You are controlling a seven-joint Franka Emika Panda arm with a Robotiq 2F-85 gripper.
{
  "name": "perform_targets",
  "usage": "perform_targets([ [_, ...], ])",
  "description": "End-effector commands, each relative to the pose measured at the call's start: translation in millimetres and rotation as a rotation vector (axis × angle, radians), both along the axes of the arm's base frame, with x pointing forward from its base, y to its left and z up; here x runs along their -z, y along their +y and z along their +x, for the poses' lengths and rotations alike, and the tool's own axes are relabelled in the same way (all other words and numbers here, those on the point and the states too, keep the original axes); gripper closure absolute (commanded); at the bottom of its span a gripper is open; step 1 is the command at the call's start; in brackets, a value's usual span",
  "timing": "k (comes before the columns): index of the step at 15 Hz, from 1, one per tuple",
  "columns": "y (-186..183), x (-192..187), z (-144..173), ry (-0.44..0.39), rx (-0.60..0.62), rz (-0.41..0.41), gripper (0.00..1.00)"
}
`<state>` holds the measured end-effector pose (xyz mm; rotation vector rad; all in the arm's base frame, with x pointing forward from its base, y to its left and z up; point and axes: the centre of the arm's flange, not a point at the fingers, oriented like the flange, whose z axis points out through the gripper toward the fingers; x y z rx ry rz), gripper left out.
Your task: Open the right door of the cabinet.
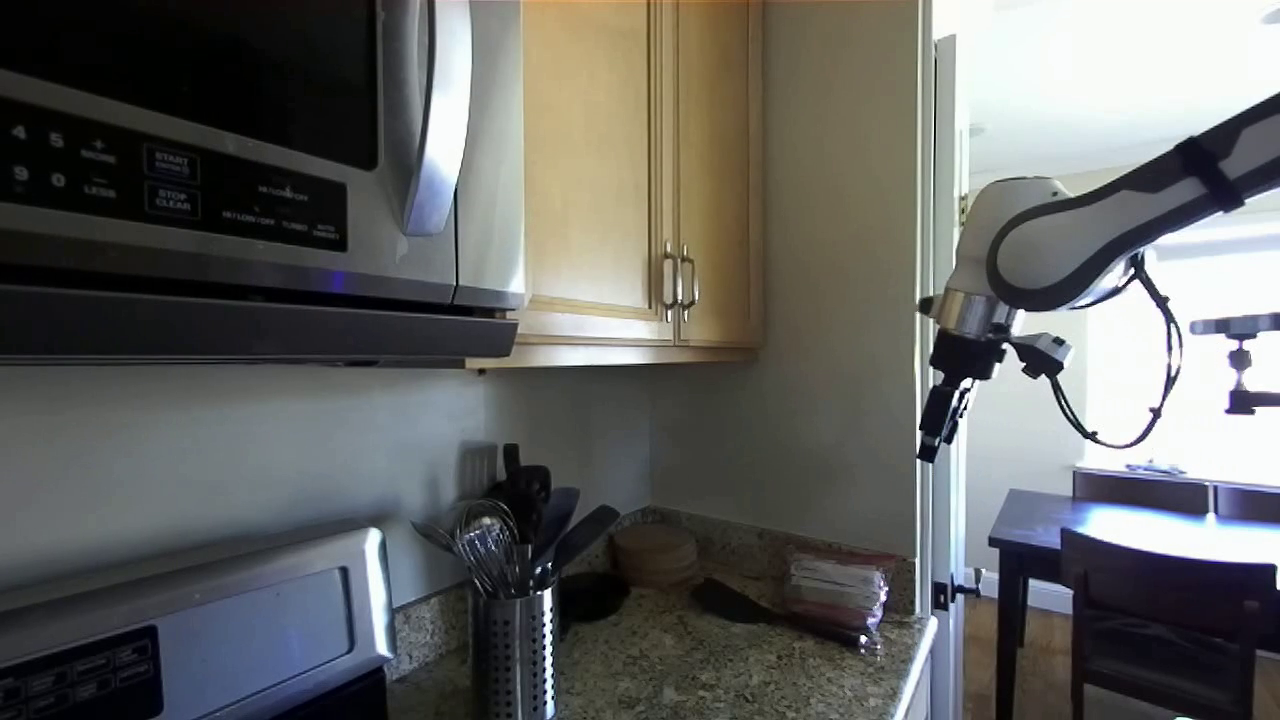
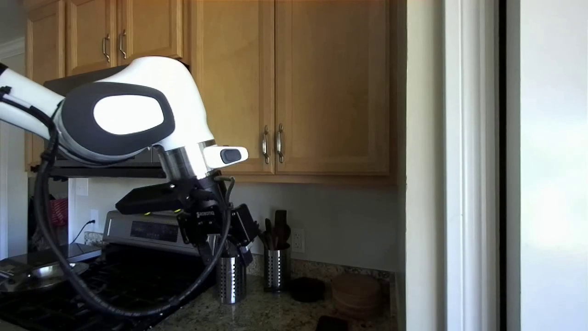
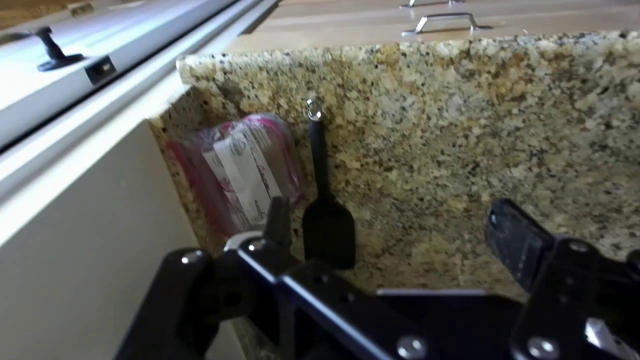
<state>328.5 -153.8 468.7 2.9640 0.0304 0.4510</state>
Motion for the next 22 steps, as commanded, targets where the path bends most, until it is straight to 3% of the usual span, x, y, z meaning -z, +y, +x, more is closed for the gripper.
perform_targets([
  [1, 7.7, -38.5, 20.3, -0.081, -0.067, 0.058, 0.00],
  [9, 43.4, -100.6, 60.8, -0.256, -0.091, 0.142, 0.00],
  [10, 38.6, -92.6, 44.3, -0.220, -0.082, 0.119, 0.00],
  [17, 39.6, -94.0, 46.7, -0.220, -0.084, 0.119, 0.00],
  [22, 53.9, -103.7, 67.7, -0.278, -0.106, 0.140, 0.00],
])
